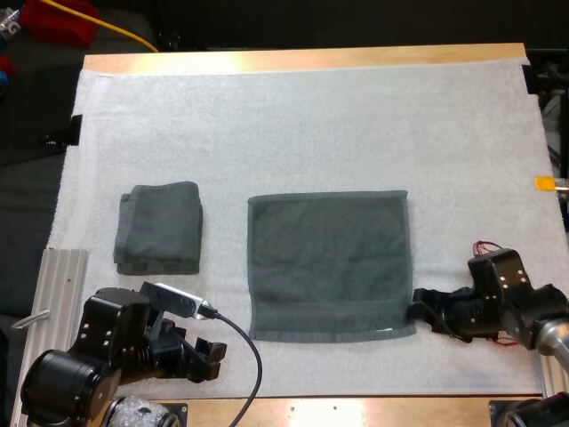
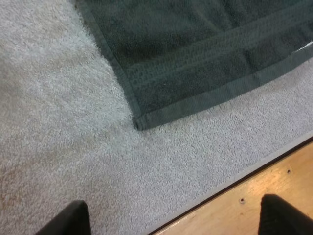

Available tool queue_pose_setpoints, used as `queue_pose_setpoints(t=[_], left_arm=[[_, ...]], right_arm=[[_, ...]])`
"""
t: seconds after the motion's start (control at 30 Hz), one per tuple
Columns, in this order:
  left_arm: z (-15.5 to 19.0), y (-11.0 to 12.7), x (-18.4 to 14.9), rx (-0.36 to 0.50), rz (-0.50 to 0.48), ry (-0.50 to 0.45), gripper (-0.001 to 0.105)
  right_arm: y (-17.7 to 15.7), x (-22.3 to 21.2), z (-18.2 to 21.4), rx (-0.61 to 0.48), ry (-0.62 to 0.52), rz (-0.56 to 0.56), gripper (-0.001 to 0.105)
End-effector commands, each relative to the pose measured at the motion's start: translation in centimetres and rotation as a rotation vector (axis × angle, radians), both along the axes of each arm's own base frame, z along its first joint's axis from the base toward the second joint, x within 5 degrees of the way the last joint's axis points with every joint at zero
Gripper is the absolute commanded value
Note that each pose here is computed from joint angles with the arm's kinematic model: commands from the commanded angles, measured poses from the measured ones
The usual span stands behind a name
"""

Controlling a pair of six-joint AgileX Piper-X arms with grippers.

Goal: Pick towel from pile, fold and stack

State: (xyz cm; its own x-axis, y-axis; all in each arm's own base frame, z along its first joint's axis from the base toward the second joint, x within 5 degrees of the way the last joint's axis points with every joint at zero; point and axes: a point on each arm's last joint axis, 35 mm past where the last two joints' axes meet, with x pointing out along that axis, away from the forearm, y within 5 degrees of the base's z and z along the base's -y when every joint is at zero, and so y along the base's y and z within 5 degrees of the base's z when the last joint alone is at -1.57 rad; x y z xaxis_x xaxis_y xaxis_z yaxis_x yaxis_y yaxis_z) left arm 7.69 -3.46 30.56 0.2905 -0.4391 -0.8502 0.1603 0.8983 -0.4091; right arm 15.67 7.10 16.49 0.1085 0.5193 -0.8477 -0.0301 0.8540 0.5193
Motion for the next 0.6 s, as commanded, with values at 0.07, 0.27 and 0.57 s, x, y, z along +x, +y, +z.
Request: queue_pose_setpoints(t=[0.07, 0.27, 0.57], left_arm=[[0.1, 0.0, -0.1, -0.012, 0.000, -0.004, 0.067], [0.1, 0.0, -0.1, -0.013, 0.000, -0.007, 0.067], [0.2, -0.1, 0.2, -0.020, 0.000, -0.033, 0.067]], right_arm=[[0.1, 0.2, -0.5, 0.012, 0.033, 0.004, 0.054], [0.5, 0.7, -1.6, 0.058, 0.086, 0.021, 0.054], [0.7, 1.1, -3.0, 0.069, 0.156, 0.013, 0.054]])
